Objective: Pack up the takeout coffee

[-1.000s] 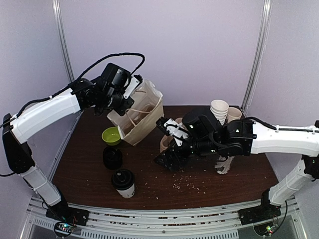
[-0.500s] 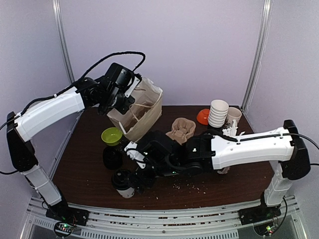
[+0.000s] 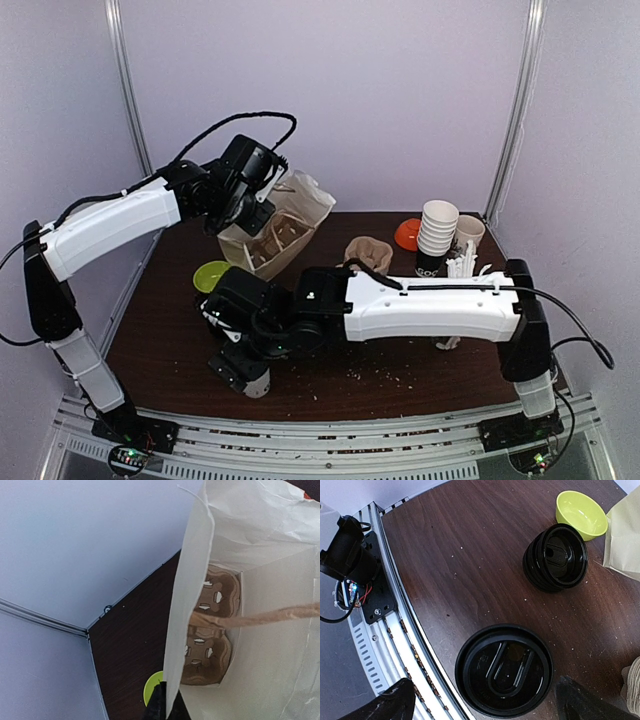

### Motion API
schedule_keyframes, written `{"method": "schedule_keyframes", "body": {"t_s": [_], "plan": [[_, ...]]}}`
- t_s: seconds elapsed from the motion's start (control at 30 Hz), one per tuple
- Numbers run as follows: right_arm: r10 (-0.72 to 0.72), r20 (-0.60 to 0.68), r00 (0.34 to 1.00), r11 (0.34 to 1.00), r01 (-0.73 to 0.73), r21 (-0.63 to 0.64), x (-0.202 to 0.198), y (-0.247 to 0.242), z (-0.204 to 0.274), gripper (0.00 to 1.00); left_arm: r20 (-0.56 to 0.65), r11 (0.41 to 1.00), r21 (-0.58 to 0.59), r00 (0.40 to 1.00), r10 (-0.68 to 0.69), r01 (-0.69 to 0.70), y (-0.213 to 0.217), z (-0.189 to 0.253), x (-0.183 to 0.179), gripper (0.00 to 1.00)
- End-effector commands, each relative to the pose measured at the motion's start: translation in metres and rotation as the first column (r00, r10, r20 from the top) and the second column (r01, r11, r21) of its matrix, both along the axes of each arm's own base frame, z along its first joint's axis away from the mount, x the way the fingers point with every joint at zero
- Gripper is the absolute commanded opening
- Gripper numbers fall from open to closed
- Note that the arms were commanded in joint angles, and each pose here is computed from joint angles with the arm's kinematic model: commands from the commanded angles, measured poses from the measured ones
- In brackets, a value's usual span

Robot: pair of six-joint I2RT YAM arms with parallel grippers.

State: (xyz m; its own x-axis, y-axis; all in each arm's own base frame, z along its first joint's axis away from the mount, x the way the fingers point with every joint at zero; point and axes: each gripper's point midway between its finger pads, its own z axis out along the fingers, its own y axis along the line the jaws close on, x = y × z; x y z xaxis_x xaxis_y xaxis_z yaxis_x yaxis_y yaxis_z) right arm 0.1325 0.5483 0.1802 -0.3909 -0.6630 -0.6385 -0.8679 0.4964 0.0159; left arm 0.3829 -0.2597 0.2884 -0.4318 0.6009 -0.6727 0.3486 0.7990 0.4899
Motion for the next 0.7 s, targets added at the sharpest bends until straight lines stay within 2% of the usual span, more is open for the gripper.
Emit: {"method": "schedule_keyframes", "body": {"t_s": [0.0, 0.67], "plan": [[-0.054, -0.013, 0.998, 0.994, 0.052, -0.095, 0.006, -0.009, -0.011, 1.00, -0.004, 1.000, -0.015, 1.000, 0.020, -0.020, 0.001, -0.004, 0.002, 0.00], [-0.090, -0.025, 0.996, 0.985, 0.085, -0.151, 0.021, -0.003, -0.037, 1.00, -0.026, 1.000, -0.018, 1.000, 0.016, -0.016, -0.002, -0.012, 0.002, 0.00]]}}
